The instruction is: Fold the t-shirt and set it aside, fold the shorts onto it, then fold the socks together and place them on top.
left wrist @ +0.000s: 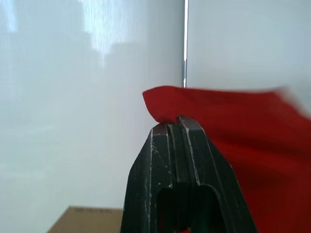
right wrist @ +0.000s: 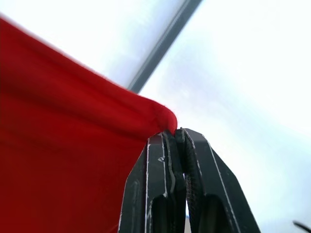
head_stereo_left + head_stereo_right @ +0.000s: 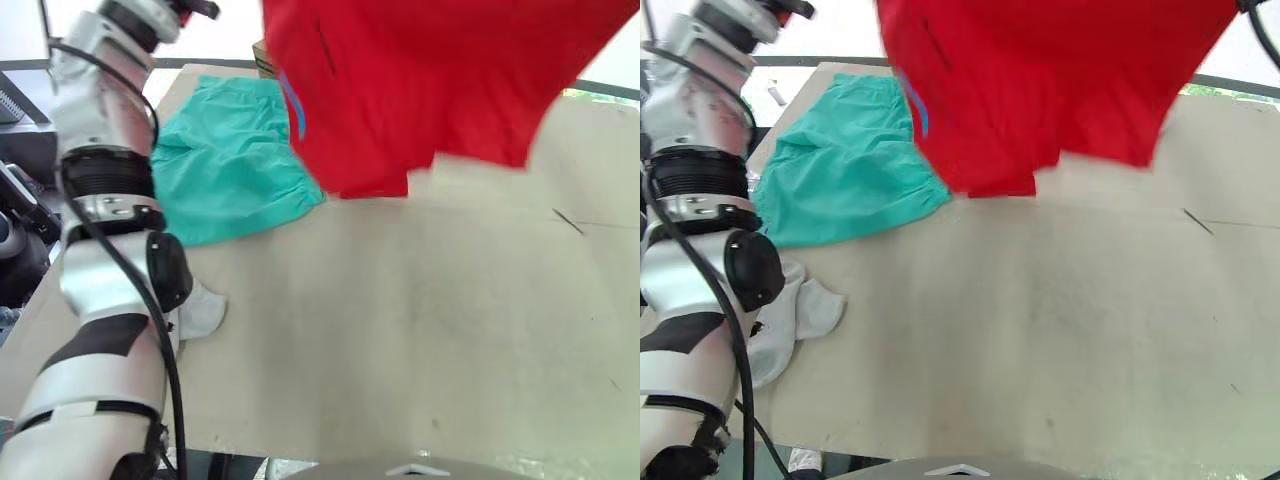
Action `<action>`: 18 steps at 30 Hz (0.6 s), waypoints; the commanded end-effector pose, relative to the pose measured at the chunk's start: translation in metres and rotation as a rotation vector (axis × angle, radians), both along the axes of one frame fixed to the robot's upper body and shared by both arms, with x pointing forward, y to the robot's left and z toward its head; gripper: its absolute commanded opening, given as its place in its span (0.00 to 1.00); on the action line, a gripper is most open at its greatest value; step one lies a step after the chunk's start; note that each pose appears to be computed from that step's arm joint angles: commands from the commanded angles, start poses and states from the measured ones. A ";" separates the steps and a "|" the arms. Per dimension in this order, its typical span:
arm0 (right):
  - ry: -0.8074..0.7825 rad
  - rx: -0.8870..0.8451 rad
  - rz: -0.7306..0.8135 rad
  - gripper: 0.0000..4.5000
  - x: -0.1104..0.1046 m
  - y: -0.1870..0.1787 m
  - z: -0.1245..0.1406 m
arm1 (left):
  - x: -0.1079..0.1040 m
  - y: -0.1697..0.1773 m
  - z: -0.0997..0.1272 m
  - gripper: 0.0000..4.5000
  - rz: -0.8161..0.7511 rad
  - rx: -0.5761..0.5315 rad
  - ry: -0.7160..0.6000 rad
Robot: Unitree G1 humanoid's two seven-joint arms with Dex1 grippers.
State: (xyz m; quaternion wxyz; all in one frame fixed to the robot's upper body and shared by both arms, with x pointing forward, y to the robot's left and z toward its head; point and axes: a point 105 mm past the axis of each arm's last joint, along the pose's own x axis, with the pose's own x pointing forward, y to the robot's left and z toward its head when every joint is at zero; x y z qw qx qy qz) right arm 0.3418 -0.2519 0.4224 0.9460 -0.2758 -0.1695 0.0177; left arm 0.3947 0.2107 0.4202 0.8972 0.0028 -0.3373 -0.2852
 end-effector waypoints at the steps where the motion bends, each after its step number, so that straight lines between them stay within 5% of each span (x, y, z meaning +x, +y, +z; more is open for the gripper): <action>1: 0.082 -0.004 0.048 0.01 -0.019 -0.009 -0.030 | -0.036 -0.012 -0.039 0.00 -0.218 0.111 0.071; 5: 0.258 0.077 0.033 0.01 -0.039 -0.025 -0.092 | -0.076 -0.033 -0.114 0.00 -0.399 0.227 0.331; 11: 0.522 0.221 -0.075 0.01 -0.074 -0.046 -0.188 | -0.117 -0.039 -0.215 0.00 -0.452 0.361 0.594; 15: 0.781 0.279 -0.047 0.01 -0.123 -0.035 -0.263 | -0.143 -0.043 -0.257 0.00 -0.515 0.450 0.702; 18: 0.855 0.329 -0.007 0.01 -0.148 -0.024 -0.286 | -0.157 -0.042 -0.273 0.00 -0.558 0.500 0.753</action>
